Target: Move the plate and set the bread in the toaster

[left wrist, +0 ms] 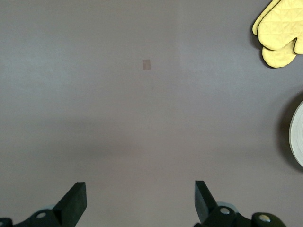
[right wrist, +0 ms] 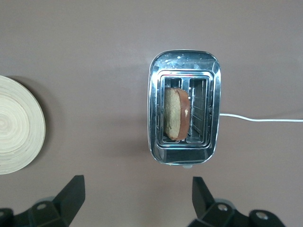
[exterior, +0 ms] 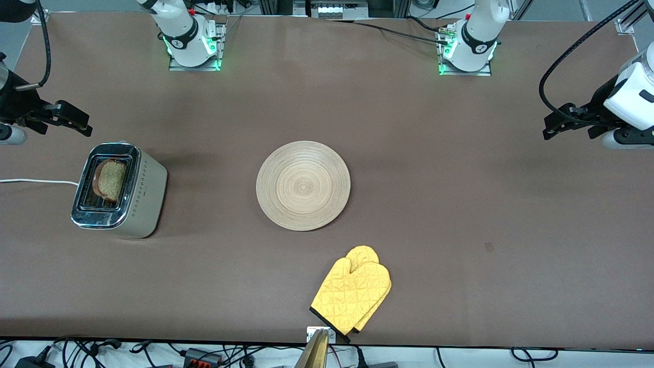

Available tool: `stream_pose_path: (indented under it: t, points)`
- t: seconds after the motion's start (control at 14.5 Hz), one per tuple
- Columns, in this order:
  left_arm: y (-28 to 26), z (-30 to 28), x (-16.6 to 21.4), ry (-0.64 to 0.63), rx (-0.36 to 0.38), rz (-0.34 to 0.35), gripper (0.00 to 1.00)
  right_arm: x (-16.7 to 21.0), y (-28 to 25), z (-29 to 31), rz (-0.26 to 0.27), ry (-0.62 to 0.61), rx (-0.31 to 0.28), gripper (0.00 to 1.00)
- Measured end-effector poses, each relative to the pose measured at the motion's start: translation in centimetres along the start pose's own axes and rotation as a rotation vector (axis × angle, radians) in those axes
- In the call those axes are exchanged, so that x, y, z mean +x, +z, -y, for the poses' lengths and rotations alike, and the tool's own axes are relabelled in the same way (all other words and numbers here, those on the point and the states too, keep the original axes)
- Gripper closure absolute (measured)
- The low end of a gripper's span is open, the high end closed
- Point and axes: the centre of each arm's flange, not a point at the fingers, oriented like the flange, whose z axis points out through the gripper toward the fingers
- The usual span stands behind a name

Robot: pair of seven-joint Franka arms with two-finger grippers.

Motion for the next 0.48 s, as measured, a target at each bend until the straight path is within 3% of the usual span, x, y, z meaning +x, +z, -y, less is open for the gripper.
stream_pose_path:
  t: [0.48]
  points:
    - [-0.02,0.01,0.00,0.000,0.000,0.000,0.00,0.35,0.71,0.26,0.012,-0.007,0.002,0.00]
